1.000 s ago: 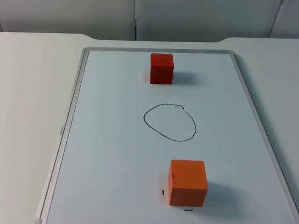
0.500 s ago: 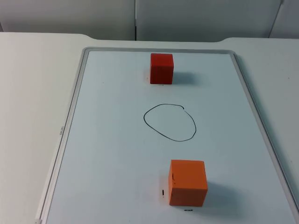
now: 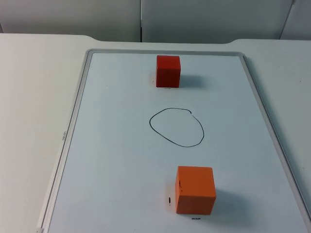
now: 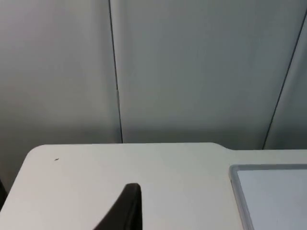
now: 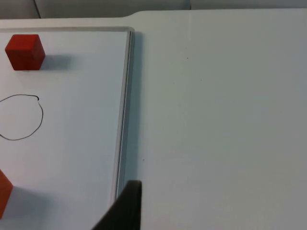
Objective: Pick up one cube with the left hand and another cube with the right hand. First place the cube in the right hand at the target position, then stack the cube in the left hand on top.
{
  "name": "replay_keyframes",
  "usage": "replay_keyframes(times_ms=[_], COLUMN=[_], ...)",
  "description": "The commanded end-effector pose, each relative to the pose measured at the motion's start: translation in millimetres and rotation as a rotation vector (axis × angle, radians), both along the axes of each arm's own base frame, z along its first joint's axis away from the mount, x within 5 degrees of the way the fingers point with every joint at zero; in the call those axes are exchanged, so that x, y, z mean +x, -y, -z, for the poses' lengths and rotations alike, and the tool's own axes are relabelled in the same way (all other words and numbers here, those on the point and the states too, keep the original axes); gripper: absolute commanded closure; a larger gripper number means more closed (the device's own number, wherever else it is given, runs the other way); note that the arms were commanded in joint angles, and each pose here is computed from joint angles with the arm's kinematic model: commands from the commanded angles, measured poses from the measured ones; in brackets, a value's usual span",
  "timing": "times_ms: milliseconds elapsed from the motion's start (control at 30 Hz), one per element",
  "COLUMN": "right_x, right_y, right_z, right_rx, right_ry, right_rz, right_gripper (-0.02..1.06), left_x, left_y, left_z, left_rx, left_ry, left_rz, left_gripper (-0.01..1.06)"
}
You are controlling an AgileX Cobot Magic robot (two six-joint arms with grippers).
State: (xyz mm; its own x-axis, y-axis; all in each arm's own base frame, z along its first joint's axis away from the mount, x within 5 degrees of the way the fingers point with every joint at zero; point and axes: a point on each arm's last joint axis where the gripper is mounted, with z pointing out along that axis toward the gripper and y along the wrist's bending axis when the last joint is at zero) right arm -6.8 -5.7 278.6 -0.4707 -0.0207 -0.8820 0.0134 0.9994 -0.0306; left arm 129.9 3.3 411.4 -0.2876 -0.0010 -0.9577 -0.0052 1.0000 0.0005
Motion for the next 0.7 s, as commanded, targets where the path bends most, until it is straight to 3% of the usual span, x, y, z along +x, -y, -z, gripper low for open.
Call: replay_keyframes(times_ms=[0, 267, 467, 667], right_x=[0, 0, 0, 0], right_y=[0, 0, 0, 0], right_z=[0, 0, 0, 0], right_rx=[0.002, 0.002, 0.002, 0.002], right_ry=[0.009, 0.009, 0.009, 0.009], right_rz=[0.003, 0.003, 0.003, 0.003], right_gripper=[0.0, 0.0, 0.0, 0.0], left_x=[18, 94, 147, 223], left_y=[3, 20, 36, 95], left_z=[-16, -45, -42, -13], left_rx=[-0.014, -0.108, -0.132, -0.128], left_ry=[0.026, 0.058, 0.04, -0.063], left_rz=[0.039, 0.274, 0.364, 0.518], left_gripper=[0.0, 0.0, 0.0, 0.0])
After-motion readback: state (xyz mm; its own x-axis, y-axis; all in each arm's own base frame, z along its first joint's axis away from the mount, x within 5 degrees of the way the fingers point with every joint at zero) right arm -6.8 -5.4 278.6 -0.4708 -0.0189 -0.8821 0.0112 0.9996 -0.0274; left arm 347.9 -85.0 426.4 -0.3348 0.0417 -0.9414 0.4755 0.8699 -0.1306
